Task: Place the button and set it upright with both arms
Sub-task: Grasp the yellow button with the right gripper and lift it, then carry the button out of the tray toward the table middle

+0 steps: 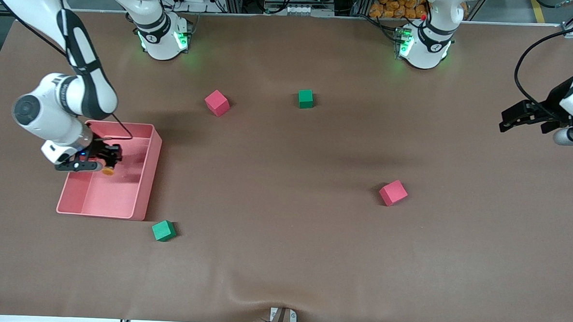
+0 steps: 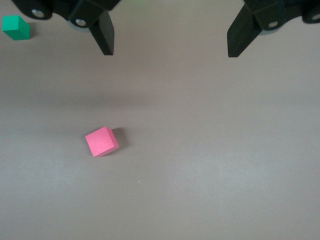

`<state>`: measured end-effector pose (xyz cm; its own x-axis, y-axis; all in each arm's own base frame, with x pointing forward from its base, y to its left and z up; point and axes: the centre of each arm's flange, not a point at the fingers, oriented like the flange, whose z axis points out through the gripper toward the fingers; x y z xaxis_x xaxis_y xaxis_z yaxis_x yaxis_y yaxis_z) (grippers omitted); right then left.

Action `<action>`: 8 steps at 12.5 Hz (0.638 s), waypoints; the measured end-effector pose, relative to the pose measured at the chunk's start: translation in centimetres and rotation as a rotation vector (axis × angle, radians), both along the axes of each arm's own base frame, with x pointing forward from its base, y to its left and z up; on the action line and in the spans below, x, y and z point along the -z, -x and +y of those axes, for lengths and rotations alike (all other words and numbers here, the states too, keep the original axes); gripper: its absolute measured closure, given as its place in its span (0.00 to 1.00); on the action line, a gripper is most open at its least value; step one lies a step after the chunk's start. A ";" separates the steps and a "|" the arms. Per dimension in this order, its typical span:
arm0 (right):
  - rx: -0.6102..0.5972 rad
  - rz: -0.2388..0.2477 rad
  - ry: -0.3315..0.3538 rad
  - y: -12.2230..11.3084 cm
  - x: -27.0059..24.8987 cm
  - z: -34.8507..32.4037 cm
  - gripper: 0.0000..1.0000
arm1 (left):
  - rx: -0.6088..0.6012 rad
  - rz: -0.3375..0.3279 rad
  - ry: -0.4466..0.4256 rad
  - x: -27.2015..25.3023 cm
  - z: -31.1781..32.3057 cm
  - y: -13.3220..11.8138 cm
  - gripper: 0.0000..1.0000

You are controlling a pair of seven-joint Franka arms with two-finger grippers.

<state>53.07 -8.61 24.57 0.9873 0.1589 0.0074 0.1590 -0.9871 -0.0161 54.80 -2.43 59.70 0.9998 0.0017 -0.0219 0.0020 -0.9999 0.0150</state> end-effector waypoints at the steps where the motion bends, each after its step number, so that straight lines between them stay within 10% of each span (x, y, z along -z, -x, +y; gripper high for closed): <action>1: -0.066 -0.022 0.006 -0.5 -1.1 -0.8 0.59 | 0.012 -0.009 0.000 -0.3 -0.7 0.0 0.00; 8: -0.501 -0.013 0.006 -5.4 -13.7 -2.6 0.59 | 0.014 -0.039 0.092 -2.1 -2.1 -0.1 0.00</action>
